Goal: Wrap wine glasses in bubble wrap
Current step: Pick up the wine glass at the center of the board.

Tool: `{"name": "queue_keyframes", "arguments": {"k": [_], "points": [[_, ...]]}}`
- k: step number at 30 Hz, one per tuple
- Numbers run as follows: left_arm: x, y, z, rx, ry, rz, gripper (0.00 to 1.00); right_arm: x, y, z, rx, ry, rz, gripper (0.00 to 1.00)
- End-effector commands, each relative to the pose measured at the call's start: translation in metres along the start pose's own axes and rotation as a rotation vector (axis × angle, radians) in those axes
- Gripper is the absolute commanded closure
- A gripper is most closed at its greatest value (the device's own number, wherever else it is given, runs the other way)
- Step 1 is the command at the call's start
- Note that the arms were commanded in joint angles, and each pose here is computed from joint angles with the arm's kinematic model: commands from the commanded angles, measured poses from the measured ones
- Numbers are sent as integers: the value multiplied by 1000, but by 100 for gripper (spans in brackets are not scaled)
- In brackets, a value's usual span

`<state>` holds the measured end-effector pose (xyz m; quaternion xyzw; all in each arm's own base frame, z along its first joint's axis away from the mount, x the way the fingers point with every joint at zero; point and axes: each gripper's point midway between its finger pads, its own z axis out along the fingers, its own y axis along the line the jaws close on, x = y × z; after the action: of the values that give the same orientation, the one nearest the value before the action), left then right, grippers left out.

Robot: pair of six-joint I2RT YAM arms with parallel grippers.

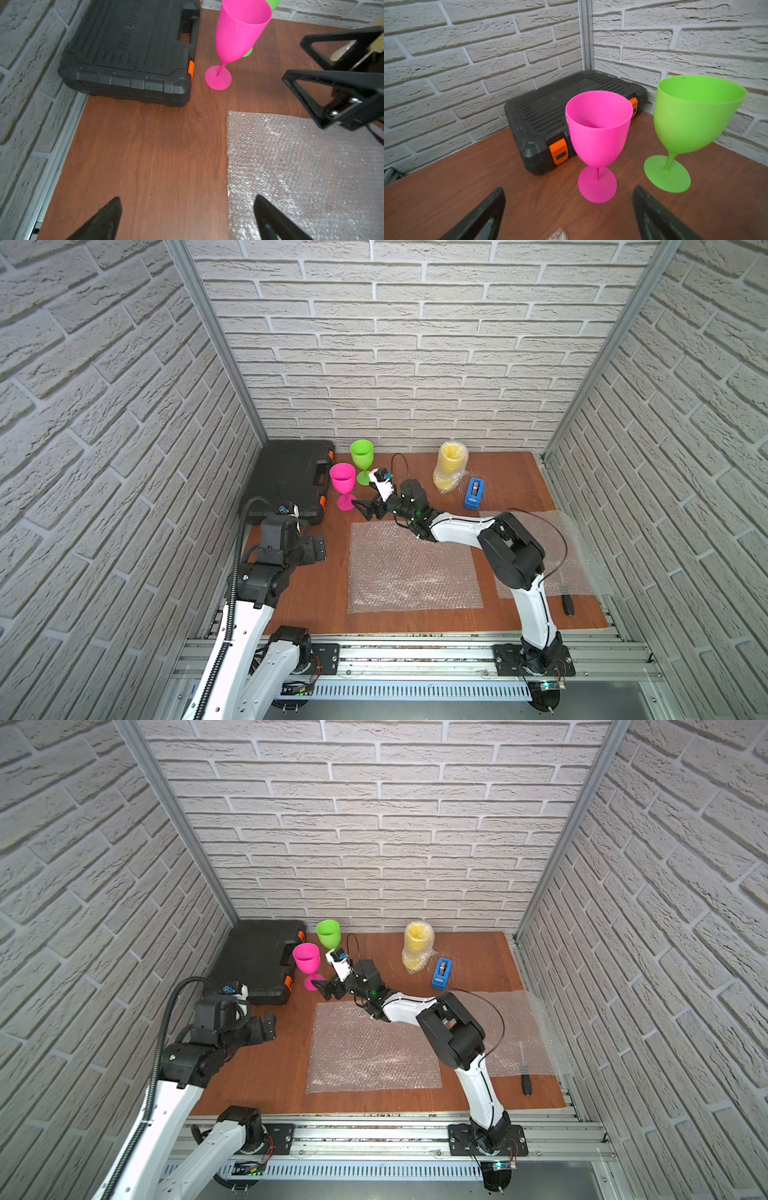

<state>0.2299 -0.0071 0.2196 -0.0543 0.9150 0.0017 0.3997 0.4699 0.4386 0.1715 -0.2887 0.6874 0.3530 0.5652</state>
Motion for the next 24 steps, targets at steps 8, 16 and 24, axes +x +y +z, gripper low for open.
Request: {"name": "queue_keyframes", "arguments": {"k": [8,16,24], "points": [[-5,9,-4,-32,-69,20,2,-21,-17,51,52,-185,-44,3],[-6,10,-8,-30,-86,18,2,0,-25,83,48,-158,-18,0],[-5,10,-8,-29,-84,18,2,14,-25,107,28,-134,8,0]]}}
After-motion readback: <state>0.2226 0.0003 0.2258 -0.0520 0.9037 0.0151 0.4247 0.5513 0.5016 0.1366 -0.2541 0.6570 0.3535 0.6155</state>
